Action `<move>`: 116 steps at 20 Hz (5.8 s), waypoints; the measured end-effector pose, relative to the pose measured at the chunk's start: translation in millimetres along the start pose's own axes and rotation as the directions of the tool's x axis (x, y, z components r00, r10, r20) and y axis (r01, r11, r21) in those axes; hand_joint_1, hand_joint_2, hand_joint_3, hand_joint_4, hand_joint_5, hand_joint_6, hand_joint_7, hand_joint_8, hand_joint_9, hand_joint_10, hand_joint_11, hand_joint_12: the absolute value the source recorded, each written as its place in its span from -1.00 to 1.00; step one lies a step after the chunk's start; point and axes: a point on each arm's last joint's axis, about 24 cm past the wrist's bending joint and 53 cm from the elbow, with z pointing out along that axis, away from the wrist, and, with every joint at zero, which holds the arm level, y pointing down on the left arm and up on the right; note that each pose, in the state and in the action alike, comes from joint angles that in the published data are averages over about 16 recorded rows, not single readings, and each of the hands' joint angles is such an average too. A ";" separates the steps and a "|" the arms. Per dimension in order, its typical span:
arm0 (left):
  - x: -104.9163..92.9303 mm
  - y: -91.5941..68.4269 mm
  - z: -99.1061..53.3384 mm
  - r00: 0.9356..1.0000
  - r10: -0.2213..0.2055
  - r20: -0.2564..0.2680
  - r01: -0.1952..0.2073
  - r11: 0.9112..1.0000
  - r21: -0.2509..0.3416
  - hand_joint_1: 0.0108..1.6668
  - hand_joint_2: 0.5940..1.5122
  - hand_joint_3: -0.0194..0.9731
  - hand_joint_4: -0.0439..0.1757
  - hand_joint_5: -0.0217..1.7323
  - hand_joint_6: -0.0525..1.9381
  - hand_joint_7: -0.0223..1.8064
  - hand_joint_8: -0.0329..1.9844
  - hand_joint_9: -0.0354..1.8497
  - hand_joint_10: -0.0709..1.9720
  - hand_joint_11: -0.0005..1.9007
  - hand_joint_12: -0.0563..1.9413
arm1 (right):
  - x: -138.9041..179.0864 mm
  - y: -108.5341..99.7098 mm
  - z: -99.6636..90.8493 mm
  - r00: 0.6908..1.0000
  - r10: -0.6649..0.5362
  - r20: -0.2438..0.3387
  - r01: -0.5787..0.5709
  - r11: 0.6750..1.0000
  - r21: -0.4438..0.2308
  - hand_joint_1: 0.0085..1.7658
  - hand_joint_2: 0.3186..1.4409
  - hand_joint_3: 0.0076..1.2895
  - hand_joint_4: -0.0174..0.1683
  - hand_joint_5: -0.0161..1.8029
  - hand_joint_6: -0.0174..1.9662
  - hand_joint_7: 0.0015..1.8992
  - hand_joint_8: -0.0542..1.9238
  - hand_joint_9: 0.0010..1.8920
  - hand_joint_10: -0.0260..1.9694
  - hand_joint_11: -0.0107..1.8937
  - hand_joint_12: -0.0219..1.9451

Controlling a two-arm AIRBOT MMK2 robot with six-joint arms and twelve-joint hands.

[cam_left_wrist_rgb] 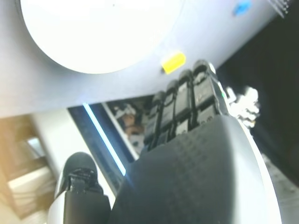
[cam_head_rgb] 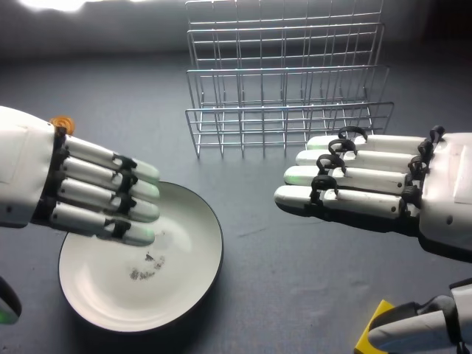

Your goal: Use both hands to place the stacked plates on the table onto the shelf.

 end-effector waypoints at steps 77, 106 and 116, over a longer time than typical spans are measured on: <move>89.2 8.9 33.2 0.955 -0.272 -0.118 0.235 0.937 -0.260 -1.00 0.08 -0.94 -0.68 -0.99 -0.98 -0.98 -0.98 -0.95 -0.92 -0.98 -0.94 | 27.3 -27.6 81.8 0.997 -0.061 -0.044 0.058 0.996 -0.062 0.24 0.15 -0.98 -0.83 -0.96 -0.96 -0.99 -0.93 -0.99 -0.97 -0.97 -0.98; 71.9 -2.2 62.6 0.936 -0.352 -0.010 0.338 0.908 -0.246 -1.00 0.09 -0.94 -0.68 -0.99 -0.98 -0.98 -0.97 -0.94 -0.92 -0.98 -0.93 | 54.1 -24.2 156.3 0.933 -0.357 -0.042 0.346 0.923 -0.168 0.34 0.23 -0.98 -0.78 -0.68 -0.96 -0.74 -0.92 -0.79 -0.93 -0.97 -0.26; 69.0 -4.3 64.8 0.932 -0.363 0.004 0.354 0.904 -0.239 -1.00 0.09 -0.94 -0.68 -0.99 -0.98 -0.98 -0.97 -0.94 -0.92 -0.98 -0.93 | 45.2 -19.7 161.8 0.937 -0.350 -0.015 0.342 0.923 -0.176 0.36 0.25 -0.99 -0.77 -0.26 -0.73 -0.25 -0.80 -0.30 -0.79 -0.68 0.34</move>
